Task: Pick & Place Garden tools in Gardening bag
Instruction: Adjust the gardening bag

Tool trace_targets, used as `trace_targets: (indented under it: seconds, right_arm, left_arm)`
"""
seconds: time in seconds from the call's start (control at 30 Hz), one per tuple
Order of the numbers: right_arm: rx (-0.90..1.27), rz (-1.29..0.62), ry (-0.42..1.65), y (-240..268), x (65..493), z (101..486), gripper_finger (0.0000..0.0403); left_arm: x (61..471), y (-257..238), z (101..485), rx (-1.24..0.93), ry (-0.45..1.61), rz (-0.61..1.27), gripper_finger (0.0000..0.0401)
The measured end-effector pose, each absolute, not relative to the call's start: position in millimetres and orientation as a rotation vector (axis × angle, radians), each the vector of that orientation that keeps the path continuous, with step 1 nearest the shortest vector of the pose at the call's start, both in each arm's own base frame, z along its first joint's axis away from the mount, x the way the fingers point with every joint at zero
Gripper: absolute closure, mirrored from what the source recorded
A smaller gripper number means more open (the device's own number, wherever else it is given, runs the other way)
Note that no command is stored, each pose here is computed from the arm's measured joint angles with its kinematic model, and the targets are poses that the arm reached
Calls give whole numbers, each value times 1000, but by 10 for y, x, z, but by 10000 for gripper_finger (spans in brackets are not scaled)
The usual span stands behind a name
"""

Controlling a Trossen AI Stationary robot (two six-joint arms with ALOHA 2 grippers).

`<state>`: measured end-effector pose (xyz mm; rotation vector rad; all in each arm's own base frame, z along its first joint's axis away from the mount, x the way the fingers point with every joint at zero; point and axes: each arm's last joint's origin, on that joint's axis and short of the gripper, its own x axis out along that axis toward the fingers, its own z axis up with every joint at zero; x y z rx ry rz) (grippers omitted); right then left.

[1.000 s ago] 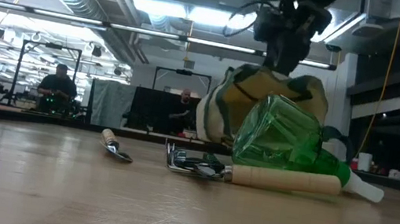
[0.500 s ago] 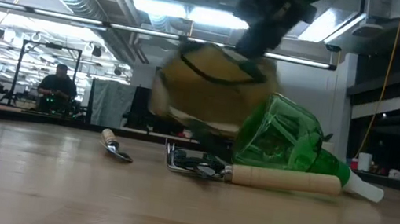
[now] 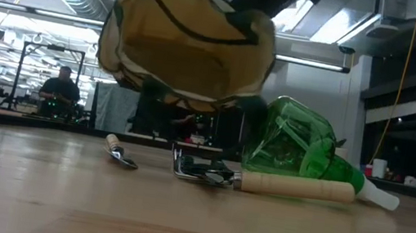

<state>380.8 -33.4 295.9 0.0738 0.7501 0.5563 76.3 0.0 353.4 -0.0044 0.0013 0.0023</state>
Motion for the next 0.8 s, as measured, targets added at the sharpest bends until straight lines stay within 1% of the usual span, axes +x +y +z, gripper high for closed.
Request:
trace_targets:
  seconds: [0.3, 0.63, 0.7, 0.8]
  right_arm:
    - [22, 640, 776, -46, 3799, 2940, 403]
    - [1, 668, 769, 59, 3802, 2944, 403]
    - [-8, 655, 771, 63, 3806, 2944, 403]
    - [-27, 577, 770, 48, 3833, 2951, 403]
  left_arm:
    - [762, 1, 3534, -4, 1, 3, 395]
    - [780, 4, 3583, -6, -48, 14, 395]
    - [779, 4, 3592, -42, -58, 13, 395]
    - [829, 4, 3578, -152, -37, 11, 392]
